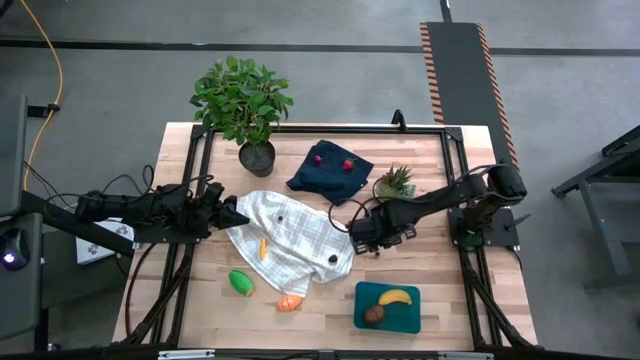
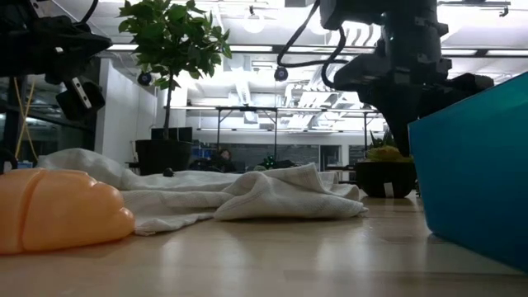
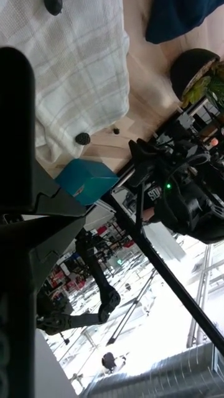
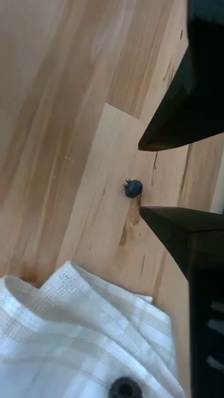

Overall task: Pick and placing Produce into tupperware
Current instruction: Put the right blueberry into the bin

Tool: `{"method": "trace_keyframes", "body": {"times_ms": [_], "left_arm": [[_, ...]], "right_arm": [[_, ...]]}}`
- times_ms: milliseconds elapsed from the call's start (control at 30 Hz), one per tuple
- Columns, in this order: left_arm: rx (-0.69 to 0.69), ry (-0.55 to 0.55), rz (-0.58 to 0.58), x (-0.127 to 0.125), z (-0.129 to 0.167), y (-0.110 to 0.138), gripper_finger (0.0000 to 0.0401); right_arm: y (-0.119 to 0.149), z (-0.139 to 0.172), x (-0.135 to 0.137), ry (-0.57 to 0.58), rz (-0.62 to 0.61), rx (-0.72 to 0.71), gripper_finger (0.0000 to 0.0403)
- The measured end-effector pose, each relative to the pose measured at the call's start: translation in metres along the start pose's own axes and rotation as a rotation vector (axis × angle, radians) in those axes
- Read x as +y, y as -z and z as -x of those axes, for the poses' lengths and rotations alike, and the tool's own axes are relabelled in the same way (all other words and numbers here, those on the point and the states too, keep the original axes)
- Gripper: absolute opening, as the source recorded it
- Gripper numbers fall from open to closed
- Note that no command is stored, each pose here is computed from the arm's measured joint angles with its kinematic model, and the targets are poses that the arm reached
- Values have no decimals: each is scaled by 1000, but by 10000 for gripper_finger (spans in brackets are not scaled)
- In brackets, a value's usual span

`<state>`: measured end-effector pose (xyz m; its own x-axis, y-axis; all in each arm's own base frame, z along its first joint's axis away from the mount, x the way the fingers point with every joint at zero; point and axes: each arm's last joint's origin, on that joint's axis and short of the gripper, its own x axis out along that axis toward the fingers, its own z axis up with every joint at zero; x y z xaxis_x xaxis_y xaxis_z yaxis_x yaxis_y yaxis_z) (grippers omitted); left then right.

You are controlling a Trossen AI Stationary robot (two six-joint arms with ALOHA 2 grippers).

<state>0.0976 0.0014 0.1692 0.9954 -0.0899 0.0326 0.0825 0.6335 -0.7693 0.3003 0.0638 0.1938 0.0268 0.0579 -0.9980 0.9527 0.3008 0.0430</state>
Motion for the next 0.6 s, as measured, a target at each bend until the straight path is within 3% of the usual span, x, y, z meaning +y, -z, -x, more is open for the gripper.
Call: {"method": "trace_keyframes", "body": {"times_ms": [600], "left_arm": [[19, 23, 3, -1, 0, 0, 1]], "right_arm": [[7, -18, 8, 23, 22, 33, 146]]}}
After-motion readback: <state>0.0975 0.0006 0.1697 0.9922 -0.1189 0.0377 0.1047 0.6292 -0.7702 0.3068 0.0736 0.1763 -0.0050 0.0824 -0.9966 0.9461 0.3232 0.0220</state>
